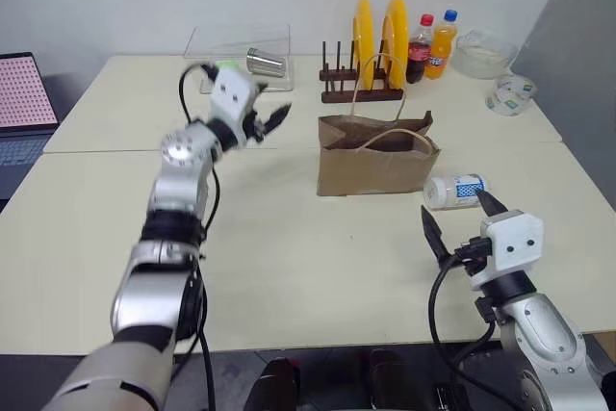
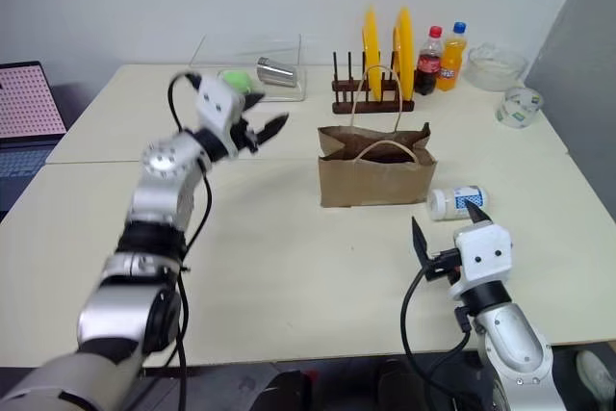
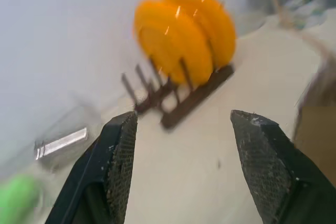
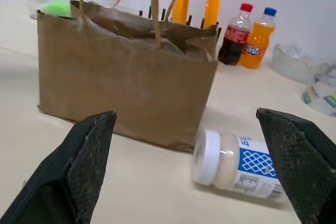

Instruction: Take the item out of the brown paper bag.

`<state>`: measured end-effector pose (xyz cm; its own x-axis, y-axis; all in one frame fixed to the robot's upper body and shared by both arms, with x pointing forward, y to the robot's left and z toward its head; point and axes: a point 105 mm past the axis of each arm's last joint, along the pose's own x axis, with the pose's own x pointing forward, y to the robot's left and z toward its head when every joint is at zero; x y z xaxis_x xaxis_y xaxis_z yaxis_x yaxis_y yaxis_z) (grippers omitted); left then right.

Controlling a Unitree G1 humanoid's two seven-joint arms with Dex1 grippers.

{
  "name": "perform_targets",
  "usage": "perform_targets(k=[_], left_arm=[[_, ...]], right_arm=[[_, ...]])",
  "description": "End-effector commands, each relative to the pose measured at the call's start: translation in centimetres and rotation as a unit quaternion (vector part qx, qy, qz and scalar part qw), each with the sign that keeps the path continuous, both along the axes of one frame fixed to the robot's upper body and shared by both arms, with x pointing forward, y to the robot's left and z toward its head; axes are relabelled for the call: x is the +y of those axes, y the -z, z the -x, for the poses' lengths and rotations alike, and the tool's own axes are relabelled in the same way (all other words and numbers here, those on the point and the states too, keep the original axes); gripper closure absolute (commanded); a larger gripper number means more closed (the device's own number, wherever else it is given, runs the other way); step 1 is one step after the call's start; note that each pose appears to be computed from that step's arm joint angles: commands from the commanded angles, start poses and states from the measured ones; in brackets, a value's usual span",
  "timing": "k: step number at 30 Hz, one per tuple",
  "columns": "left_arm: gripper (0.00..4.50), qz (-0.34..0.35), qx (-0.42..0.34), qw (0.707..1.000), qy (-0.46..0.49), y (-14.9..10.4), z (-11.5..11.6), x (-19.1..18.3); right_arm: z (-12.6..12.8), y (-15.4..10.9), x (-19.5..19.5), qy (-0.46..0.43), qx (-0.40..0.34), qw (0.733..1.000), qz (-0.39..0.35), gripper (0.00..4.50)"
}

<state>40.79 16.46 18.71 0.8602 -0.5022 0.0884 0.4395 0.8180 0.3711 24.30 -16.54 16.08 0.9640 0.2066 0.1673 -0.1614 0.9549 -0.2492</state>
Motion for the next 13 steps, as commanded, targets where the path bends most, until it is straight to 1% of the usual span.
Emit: perform_targets(k=[1,3,6,9,11,13], left_arm=[[1.53,0.023,-0.014,0.999,-0.029,-0.9,3.3,0.4],[1.53,0.021,0.004,0.999,-0.047,0.6,5.6,1.0],[1.53,0.015,0.020,0.998,-0.064,1.7,8.0,1.5],[1.53,0.009,0.039,0.996,-0.077,2.8,9.7,1.7],[1.53,0.020,0.050,0.995,-0.079,3.6,10.6,1.5],[1.53,0.038,0.049,0.995,-0.075,3.9,10.9,0.9]], right_arm=[[-0.1,-1.3,-1.9,0.023,-0.053,0.998,0.007,0.00],[-0.3,-1.0,-2.6,0.012,-0.051,0.999,-0.005,0.00],[-0.4,-0.5,-3.0,-0.012,-0.038,0.999,-0.037,0.00],[-0.3,-0.2,-3.1,-0.032,-0.028,0.998,-0.051,0.00],[-0.3,-0.2,-2.9,-0.044,-0.026,0.997,-0.049,0.00],[-0.3,-0.4,-2.5,-0.055,-0.027,0.997,-0.052,0.00]])
